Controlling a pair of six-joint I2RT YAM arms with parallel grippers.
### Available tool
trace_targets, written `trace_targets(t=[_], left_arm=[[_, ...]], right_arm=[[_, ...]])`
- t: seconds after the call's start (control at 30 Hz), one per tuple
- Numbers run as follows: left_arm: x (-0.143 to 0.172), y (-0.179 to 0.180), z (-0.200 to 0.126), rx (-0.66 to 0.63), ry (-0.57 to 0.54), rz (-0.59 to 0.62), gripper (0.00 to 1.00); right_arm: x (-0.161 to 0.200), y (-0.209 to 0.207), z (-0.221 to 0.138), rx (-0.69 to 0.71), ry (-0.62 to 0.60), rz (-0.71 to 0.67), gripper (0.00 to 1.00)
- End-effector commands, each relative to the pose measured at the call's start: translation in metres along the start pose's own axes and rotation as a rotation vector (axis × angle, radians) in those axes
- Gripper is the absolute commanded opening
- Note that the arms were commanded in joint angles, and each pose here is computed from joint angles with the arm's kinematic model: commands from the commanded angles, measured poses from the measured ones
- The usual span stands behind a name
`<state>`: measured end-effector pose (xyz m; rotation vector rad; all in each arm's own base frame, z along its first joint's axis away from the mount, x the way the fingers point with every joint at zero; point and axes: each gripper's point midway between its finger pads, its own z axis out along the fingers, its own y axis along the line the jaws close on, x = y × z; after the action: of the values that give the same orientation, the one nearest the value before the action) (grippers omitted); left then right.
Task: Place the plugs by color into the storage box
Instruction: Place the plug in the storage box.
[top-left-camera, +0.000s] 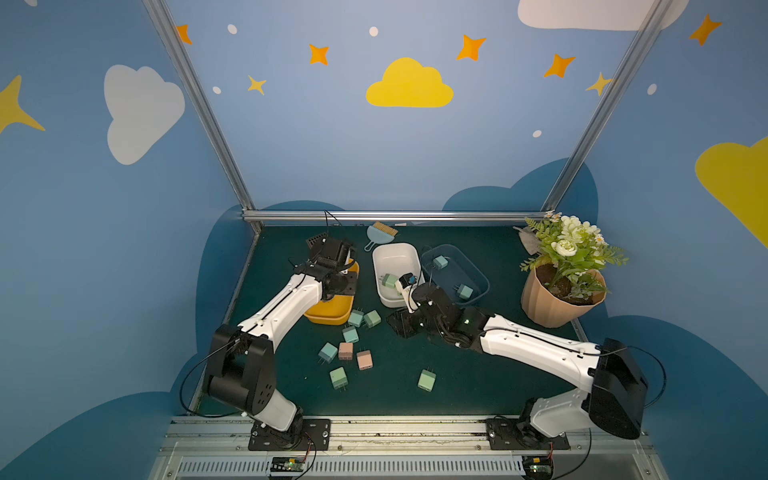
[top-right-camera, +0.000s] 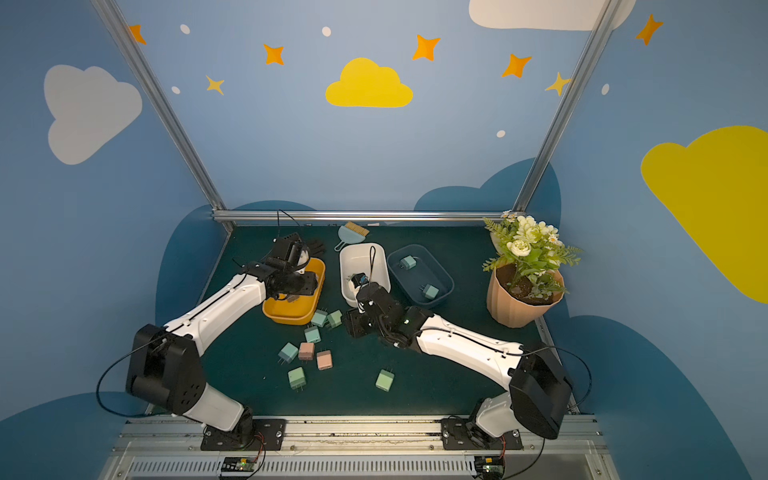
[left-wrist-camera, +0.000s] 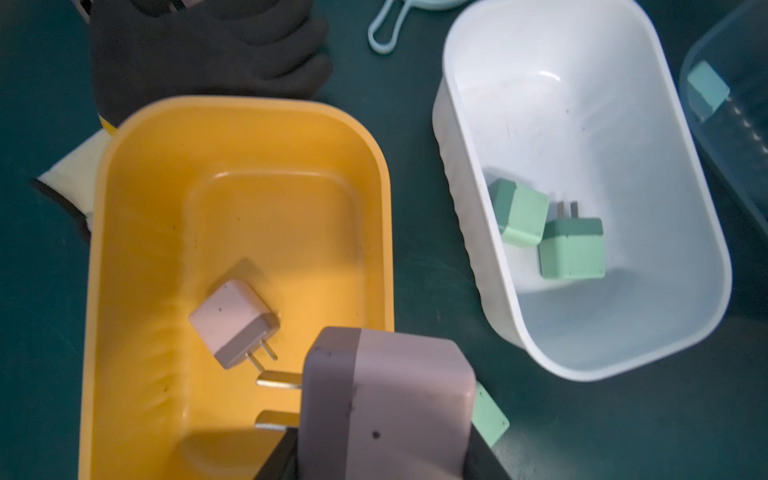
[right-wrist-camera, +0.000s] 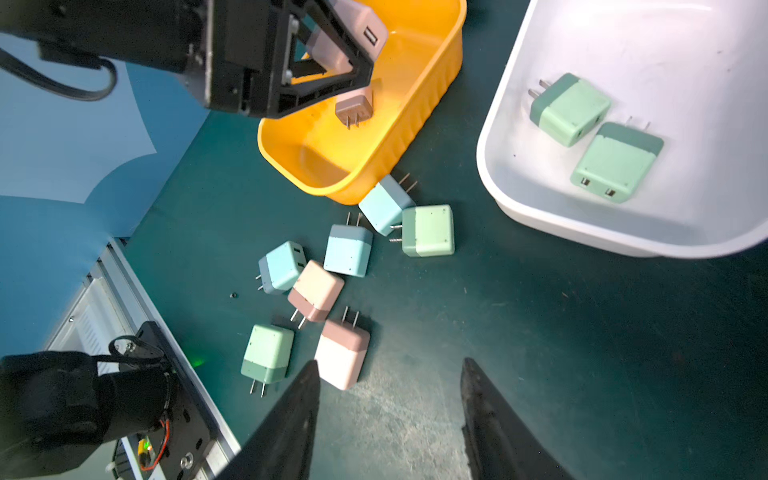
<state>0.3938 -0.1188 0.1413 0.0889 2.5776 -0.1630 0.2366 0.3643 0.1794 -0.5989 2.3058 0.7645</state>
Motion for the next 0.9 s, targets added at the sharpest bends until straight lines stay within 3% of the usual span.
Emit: trace_targets(t=[0.0,0.3,0.47,0.77,0.87], left_arm=[[-0.012,-0.002,0.013,0.007,0.007,0.009,0.37],[-0.016,0.025,0.056,-0.042,0.067,-0.052,0.38],[-0.021,0.025,0.06,0.016,0.073,-0.095,0.4],[-0.024,0.021,0.06,0.087,0.097,-0.11,0.62],[-0.029,0.023,0.052,0.077,0.07,-0.093,0.64]], right_arm=[[-0.013,0.006,0.004,-0.019,0.002,-0.027,0.55],[-0.028,0.021,0.017,-0.063,0.005,-0.007,0.55],[-0.018,0.022,0.023,-0.067,0.027,0.029,0.54],[-0.002,0.021,0.026,-0.041,0.069,0.049,0.54],[0.002,0.022,0.025,-0.046,0.07,0.056,0.54]])
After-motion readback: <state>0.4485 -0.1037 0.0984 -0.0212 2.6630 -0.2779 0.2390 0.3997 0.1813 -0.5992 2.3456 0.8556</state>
